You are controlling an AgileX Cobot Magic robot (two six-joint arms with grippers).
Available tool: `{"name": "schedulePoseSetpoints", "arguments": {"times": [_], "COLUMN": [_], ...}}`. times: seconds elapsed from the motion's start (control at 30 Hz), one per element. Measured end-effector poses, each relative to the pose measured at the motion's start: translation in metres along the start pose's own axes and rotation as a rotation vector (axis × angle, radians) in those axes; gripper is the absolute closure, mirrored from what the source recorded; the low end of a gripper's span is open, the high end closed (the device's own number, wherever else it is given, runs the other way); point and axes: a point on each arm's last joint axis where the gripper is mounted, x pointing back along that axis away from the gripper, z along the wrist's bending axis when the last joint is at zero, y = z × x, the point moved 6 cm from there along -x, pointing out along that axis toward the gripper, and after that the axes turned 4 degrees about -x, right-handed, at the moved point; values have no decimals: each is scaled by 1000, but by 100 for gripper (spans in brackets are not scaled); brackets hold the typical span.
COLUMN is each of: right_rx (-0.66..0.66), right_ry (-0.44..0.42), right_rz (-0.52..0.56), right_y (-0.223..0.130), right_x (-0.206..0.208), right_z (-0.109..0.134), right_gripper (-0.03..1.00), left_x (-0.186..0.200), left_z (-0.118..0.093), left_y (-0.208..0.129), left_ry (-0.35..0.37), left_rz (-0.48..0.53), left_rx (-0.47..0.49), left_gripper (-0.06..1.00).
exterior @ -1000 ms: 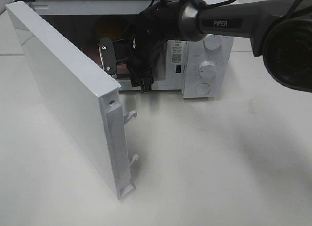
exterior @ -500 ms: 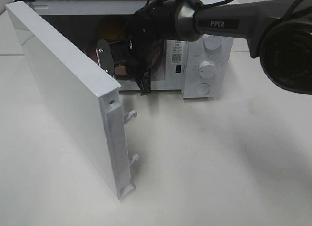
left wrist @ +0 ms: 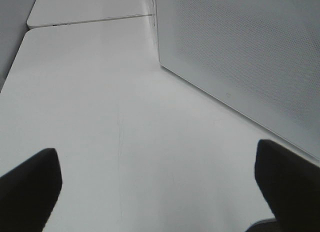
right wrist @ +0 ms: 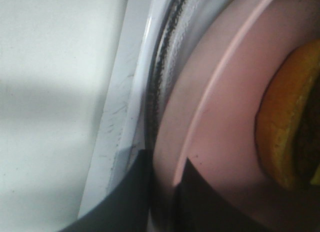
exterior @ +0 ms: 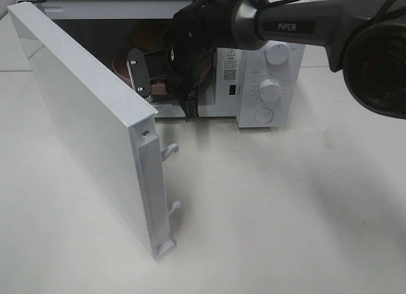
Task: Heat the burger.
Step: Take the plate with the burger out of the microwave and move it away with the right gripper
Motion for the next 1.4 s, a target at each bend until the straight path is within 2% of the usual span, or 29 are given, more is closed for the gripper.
{"name": "schedulePoseSetpoints", "arguments": {"times": [0.17,0.23,0.6,1.07,1.4], "right_rx": [58,126,261,331,366], "right_ry": [18,27,2,9,37], "right_rz": [-4,-33,-114,-176,-186], "right_y": [-2,-2,-5,-15,-26], "right_x": [6,16,42,79,103], "right_z": [7,14,28,47,71], "right_gripper": [85,85,85,85,85], "left_x": [0,0,0,0,0], "left_z": [0,0,0,0,0], "left_y": [0,0,0,0,0], "left_ry": [0,0,0,0,0], "left_rz": [0,0,0,0,0], "left_rx": [0,0,0,0,0], "left_gripper": [-3,-3,-3,-3,-3]}}
